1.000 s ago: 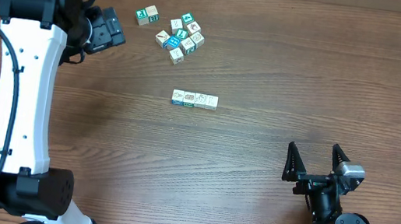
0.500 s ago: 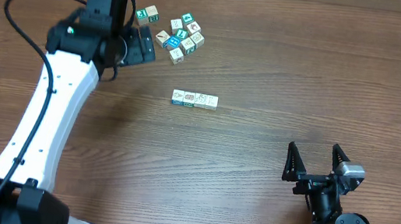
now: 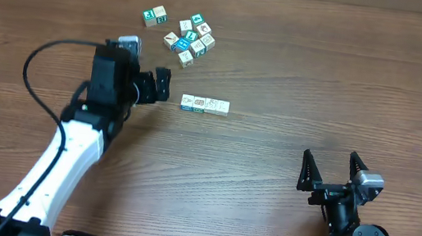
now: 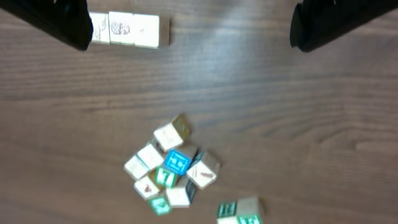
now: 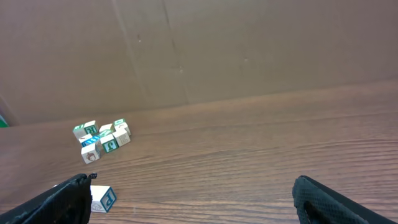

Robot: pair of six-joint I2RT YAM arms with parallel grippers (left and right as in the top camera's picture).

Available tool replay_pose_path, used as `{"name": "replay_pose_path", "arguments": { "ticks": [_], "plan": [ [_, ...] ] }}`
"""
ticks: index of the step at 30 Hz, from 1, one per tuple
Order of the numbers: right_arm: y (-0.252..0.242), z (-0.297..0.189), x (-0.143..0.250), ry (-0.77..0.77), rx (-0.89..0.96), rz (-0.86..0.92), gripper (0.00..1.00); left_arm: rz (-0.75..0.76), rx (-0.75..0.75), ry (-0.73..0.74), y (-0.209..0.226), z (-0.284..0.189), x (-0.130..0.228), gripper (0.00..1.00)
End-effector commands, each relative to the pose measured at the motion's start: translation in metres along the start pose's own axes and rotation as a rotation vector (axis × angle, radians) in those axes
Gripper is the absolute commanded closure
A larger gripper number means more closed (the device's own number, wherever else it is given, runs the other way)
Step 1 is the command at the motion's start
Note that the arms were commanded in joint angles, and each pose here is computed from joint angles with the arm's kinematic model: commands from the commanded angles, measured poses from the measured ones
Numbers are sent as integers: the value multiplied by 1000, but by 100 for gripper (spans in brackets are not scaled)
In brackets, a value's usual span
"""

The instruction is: Form a horizontal line

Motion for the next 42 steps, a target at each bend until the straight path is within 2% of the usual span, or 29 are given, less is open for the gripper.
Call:
{"name": "replay_pose_path", "arguments": {
  "ticks": [1,12,27,42],
  "plan": [
    [-2,0,2,-5,10,-5,0,30,53,-66,7,-7,15,1],
    [-2,0,2,-5,10,-5,0,41,142,-310,30,-35,45,0],
    [-2,0,2,-5,10,-4,0,23,142,-428,63,-67,76,1],
    [-2,0,2,-5,10,-4,0,13,161,-490,60,-95,71,0]
  ]
}}
Point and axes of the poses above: each gripper's point midway between its finger pads, its own z axis out along the fingers, its own y axis along the line the jaws close on, x = y × z, the point moved 1 cm from there along -z, back along the fingers, and after that the axes turned 12 degrees about -z, right-handed, at the moved point
